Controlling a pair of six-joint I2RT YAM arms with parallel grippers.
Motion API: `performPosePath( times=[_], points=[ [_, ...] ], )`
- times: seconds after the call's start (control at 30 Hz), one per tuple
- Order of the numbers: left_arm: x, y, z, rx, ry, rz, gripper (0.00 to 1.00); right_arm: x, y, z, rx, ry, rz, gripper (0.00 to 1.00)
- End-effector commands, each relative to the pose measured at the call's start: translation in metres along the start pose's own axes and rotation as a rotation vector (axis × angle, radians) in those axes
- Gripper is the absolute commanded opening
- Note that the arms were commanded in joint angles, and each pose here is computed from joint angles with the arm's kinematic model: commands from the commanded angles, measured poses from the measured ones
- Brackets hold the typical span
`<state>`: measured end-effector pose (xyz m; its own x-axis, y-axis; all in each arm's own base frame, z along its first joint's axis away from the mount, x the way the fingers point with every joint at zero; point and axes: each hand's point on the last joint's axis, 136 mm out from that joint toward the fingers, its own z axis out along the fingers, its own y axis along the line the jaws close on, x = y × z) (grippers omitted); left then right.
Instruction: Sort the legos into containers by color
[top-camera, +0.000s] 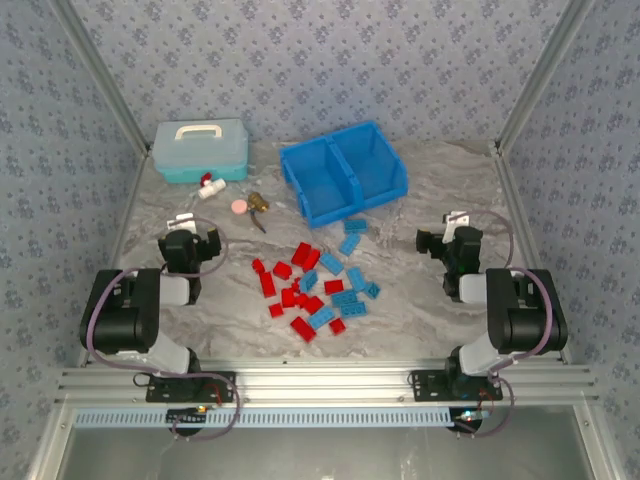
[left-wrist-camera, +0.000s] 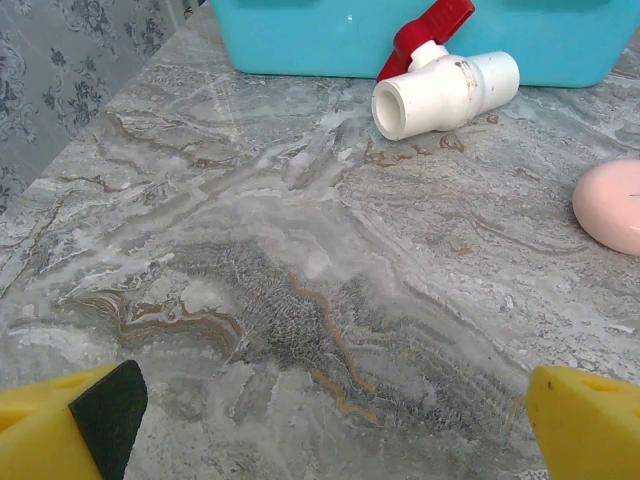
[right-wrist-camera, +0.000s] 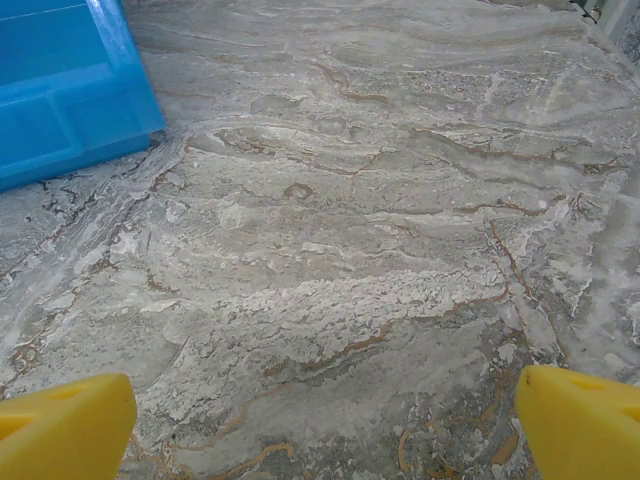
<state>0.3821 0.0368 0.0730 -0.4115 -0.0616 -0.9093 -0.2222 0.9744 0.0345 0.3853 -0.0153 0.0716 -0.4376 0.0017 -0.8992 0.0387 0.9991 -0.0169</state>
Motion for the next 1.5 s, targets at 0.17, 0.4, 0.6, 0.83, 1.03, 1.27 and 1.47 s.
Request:
performPosePath(
  times=[0.17, 0.4, 0.6, 0.83, 1.03, 1.27, 1.47],
  points=[
    [-0.021, -0.005, 0.001, 0.021, -0.061, -0.011, 1.0, -0.012, -0.002, 0.0, 0.007, -0.036, -0.007, 1.0],
    [-0.021, -0.005, 0.001, 0.021, -0.061, -0.012, 0.99, -0.013, -0.002, 0.0, 0.006, -0.039, -0.005, 1.0],
    [-0.021, -0.005, 0.001, 0.02, -0.061, -0.012, 0.99, -0.018, -0.001, -0.002, 0.008, -0.035, -0.012, 1.0],
    [-0.025, -0.016, -0.001, 0.081, -0.052, 0.017, 0.99, -0.067, -0.018, -0.051, 0.178, 0.09, 0.302, 1.0],
    [-0.067, -0.009, -0.044, 0.01, -0.094, -0.009, 0.99, -0.08, 0.047, -0.078, 0.028, 0.312, 0.449, 1.0],
    [-0.138, -0.072, -0.115, 0.225, -0.088, -0.025, 0.99, -0.055, 0.169, -0.072, -0.145, 0.616, 0.225, 1.0],
    [-0.121, -0.153, -0.184, 0.699, 0.126, 0.331, 0.99, -0.024, 0.216, -0.032, -0.137, 0.656, 0.161, 1.0]
  ],
)
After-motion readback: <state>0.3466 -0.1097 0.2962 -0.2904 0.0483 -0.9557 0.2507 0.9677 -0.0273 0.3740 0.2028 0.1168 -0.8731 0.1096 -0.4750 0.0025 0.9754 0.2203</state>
